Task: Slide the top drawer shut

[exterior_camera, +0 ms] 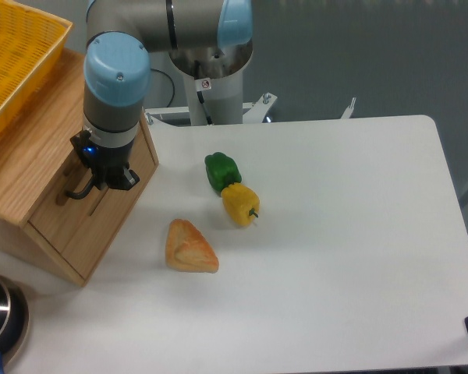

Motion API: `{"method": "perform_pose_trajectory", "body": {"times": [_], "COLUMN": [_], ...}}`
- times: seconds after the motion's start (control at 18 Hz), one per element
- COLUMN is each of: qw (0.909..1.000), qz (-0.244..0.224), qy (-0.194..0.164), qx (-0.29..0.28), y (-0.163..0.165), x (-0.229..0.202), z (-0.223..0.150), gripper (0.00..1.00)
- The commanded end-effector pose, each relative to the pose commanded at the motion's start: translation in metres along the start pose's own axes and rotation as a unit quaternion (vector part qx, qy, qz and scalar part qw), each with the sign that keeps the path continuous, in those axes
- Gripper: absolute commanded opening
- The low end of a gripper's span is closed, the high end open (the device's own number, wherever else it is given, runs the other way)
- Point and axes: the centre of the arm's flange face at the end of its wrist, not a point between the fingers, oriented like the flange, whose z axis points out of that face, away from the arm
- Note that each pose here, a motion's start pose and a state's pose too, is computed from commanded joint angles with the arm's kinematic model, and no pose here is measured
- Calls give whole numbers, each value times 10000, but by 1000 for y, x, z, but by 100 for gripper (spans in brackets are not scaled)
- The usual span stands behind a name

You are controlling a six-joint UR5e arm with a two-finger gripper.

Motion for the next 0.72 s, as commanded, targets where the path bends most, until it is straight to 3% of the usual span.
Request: {"method": "perform_pose_trajectory", "body": {"times": [0.17,0.33,0.61,0.67,0.72], "qw": [10000,9999,9987,9980,9969], "qz": [-2,-30,-73,-89,-107], "qy": [-19,-106,-447,-540,-686], "qx": [9,56,247,310,382], "y": [0,5,33,38,44], "x": [-2,-14,-70,-80,-93], "z": [-1,-8,-31,-37,-45], "gripper": [0,19,58,74,99]}}
